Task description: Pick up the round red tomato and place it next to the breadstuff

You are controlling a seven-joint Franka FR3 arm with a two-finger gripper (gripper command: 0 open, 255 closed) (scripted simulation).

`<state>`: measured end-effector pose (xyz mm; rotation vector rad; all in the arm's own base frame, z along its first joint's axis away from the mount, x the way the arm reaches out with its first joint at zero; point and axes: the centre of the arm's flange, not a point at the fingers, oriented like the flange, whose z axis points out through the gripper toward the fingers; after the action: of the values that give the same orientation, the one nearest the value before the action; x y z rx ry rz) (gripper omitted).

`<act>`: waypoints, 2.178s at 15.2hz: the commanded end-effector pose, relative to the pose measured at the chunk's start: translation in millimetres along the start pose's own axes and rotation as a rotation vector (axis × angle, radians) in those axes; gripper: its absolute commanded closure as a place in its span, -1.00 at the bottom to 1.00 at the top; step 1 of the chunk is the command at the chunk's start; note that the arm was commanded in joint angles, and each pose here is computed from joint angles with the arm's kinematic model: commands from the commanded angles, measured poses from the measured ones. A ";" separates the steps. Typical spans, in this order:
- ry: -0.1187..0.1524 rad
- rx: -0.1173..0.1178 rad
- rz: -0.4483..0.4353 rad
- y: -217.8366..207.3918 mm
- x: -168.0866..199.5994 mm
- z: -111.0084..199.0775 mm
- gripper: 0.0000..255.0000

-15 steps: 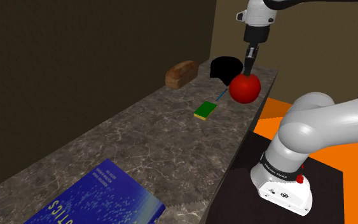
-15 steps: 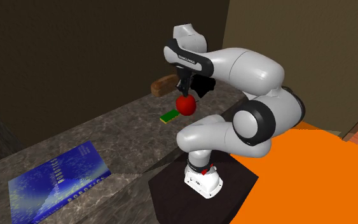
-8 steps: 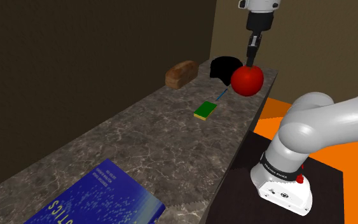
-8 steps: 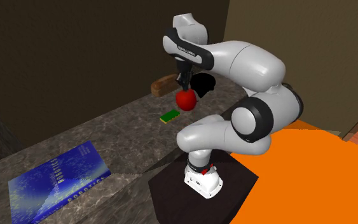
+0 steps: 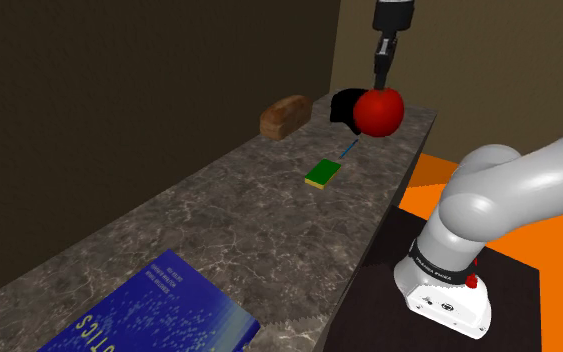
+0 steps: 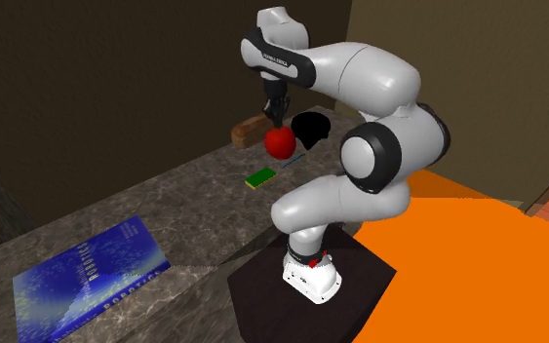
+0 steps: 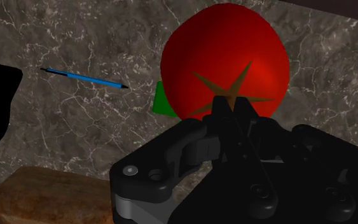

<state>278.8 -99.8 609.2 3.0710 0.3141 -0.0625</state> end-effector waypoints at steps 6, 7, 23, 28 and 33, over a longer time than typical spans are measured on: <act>0.000 0.000 0.000 26.8 86.6 -2.7 1.00; 0.000 0.000 0.000 30.7 99.2 -3.1 1.00; 0.000 0.000 0.000 87.1 284.6 -3.8 1.00; 0.000 0.000 0.000 85.8 285.8 22.6 1.00; 0.000 0.000 0.000 84.5 287.0 48.9 1.00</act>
<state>575.6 -127.8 556.4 3.0709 0.3142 -0.0628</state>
